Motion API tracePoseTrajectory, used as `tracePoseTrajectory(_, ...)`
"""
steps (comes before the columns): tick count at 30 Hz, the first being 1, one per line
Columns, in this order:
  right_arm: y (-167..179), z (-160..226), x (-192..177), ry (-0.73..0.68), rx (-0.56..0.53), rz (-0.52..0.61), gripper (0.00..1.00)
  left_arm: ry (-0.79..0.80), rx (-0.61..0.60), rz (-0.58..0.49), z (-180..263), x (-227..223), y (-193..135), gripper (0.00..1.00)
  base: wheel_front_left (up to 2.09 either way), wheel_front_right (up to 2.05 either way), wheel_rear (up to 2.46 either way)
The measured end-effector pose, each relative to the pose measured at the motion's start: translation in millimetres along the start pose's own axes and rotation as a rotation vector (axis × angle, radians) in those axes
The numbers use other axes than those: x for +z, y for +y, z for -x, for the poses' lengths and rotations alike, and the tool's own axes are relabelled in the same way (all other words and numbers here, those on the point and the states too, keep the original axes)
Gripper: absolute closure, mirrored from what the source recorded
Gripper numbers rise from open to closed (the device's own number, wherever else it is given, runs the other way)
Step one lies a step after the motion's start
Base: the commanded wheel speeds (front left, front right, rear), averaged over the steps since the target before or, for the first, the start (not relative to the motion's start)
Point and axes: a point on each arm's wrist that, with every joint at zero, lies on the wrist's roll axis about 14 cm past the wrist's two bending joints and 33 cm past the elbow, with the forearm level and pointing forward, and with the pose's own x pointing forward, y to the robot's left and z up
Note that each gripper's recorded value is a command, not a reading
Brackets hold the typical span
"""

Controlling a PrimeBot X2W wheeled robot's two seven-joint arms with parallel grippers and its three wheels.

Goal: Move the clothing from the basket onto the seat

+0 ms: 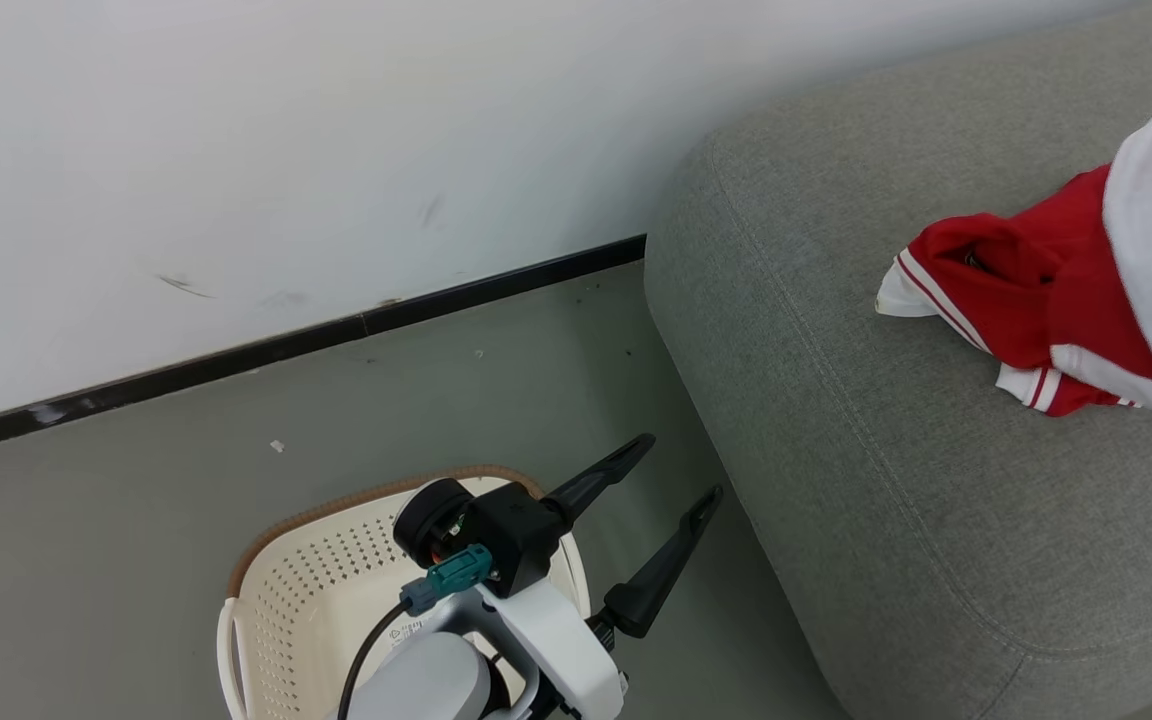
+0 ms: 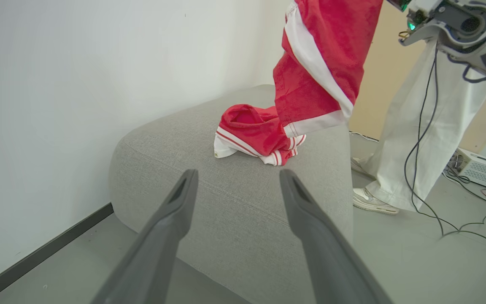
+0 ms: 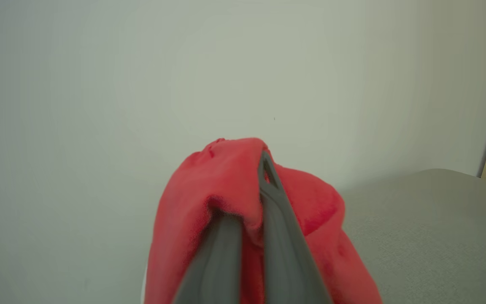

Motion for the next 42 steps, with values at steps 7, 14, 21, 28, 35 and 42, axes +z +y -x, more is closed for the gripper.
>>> tracePoseTrajectory(7,-29,-20,-10,0.051,-0.07,0.057,1.0,-0.003,0.009,-0.022,-3,-1,15,0.0,0.0,0.0,0.0)
tracePoseTrajectory(14,-38,-30,-42,0.145,-0.093,0.113,1.0,-0.009,0.007,-0.029,-7,1,25,0.0,0.0,0.0,0.0)
tracePoseTrajectory(21,-45,-28,-88,0.248,-0.137,0.115,1.0,0.005,0.034,-0.05,-3,-5,39,0.0,0.0,0.0,0.0)
tracePoseTrajectory(28,-25,-20,-138,0.345,-0.126,0.075,1.0,0.033,0.061,-0.047,3,-13,53,0.0,0.0,0.0,0.0)
tracePoseTrajectory(35,-5,-21,-170,0.403,-0.085,0.095,1.0,0.032,0.074,-0.048,3,-13,63,0.0,0.0,0.0,0.0)
tracePoseTrajectory(42,6,-13,-202,0.472,-0.07,0.091,1.0,0.034,0.087,-0.042,5,-16,71,0.0,0.0,0.0,0.0)
